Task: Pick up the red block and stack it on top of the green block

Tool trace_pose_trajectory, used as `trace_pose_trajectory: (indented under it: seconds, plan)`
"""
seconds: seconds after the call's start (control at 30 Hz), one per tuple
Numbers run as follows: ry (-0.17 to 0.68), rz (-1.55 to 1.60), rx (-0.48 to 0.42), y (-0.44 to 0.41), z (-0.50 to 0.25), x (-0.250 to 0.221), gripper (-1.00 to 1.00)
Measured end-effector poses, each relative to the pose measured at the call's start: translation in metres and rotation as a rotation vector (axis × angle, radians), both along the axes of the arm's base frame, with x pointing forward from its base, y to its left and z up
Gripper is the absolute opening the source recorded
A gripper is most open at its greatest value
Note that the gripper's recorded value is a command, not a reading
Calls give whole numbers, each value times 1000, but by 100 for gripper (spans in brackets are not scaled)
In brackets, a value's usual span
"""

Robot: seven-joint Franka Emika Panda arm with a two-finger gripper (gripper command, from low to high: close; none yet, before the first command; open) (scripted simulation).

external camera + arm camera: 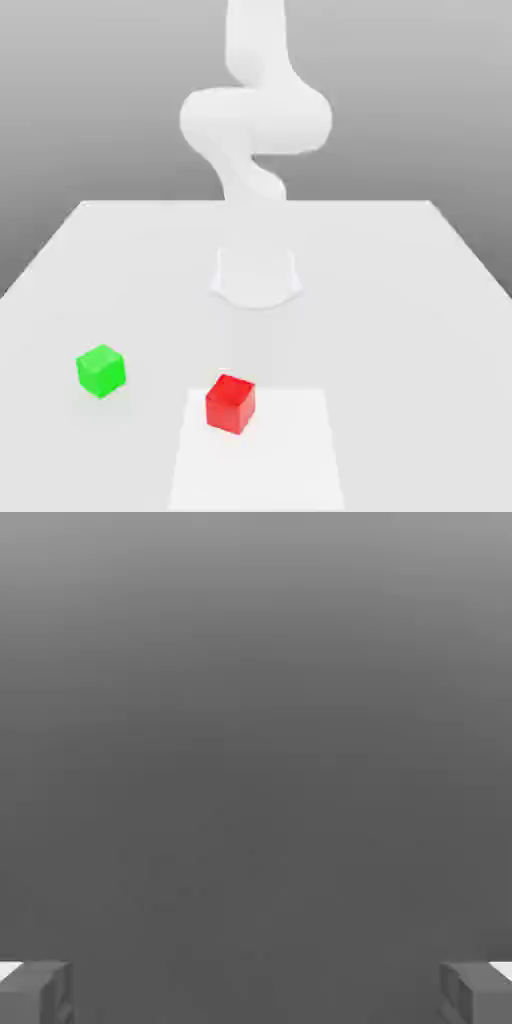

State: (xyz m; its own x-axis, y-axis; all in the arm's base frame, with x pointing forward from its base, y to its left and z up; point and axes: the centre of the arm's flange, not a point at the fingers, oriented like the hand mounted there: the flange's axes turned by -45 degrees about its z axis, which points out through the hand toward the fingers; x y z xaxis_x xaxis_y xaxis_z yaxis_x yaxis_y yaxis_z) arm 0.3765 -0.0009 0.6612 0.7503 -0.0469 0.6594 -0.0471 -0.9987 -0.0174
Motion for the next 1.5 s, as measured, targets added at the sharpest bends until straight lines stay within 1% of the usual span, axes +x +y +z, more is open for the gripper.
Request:
trace_pose_trajectory:
  seconds: [0.13, 0.3, 0.43, 0.57, 0.6, 0.67, 0.8, 0.83, 1.07, 1.3, 1.5]
  plan:
    - [150, -70, 22, -6, -99, 40, 0]
    - [334, -160, 57, -18, -224, 56, 0]
    - [487, -236, 92, -28, -325, 42, 0]
    - [660, -322, 138, -33, -426, -1, 0]
    - [684, -337, 145, -33, -442, -8, 0]
    - [702, -346, 150, -33, -466, -13, 0]
    - [707, -349, 152, -33, -504, -15, 0]
    - [708, -348, 151, -33, -512, -16, -100]
    - [707, -349, 151, -33, -514, -16, -100]
    - [707, -346, 150, -33, -458, -16, -100]
    - [704, -425, 168, -136, -433, -42, -100]
